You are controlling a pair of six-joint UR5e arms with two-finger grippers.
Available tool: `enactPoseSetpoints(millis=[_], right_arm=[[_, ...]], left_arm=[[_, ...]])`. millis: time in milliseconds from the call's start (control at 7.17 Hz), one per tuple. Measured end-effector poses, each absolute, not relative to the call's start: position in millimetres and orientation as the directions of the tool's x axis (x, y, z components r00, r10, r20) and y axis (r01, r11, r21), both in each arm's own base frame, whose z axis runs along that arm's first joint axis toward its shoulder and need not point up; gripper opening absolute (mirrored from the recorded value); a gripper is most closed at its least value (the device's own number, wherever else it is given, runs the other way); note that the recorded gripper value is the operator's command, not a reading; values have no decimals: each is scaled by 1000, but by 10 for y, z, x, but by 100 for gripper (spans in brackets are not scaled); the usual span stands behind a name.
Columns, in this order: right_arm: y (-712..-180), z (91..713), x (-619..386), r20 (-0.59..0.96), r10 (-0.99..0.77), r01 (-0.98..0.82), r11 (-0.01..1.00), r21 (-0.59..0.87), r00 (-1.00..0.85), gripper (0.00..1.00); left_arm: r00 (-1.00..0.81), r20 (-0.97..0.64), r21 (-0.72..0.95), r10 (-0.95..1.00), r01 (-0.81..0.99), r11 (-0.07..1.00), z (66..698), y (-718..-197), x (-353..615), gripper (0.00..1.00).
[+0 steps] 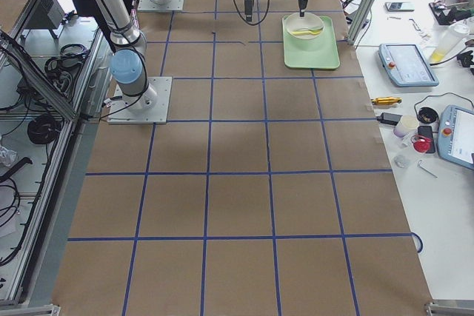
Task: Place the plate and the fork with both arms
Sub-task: 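Lower the plate onto the tray and open the left gripper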
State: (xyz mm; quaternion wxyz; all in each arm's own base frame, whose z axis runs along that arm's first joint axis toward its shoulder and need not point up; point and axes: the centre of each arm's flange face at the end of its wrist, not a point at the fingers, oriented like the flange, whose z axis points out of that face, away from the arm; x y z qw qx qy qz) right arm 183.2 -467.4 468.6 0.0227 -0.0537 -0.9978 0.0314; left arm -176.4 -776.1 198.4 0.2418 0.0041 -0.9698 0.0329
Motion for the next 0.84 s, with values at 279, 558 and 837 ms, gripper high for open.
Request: enactPoseSetpoints(millis=[279, 558, 837], right_arm=[[-4665, 4650, 1834, 43, 108, 105, 993, -59, -993, 100], [-4668, 4662, 1835, 43, 108, 105, 993, -61, -993, 100], [-4671, 4676, 1835, 42, 107, 104, 992, -64, -993, 100]], left_arm=[[-877, 481, -50, -3, -31, 998, 1839, -7907, -2049, 0], [-879, 478, -42, -3, -27, 999, 1701, -7941, -2123, 46], [-880, 474, -58, 9, -21, 998, 1721, -7942, -2125, 100]])
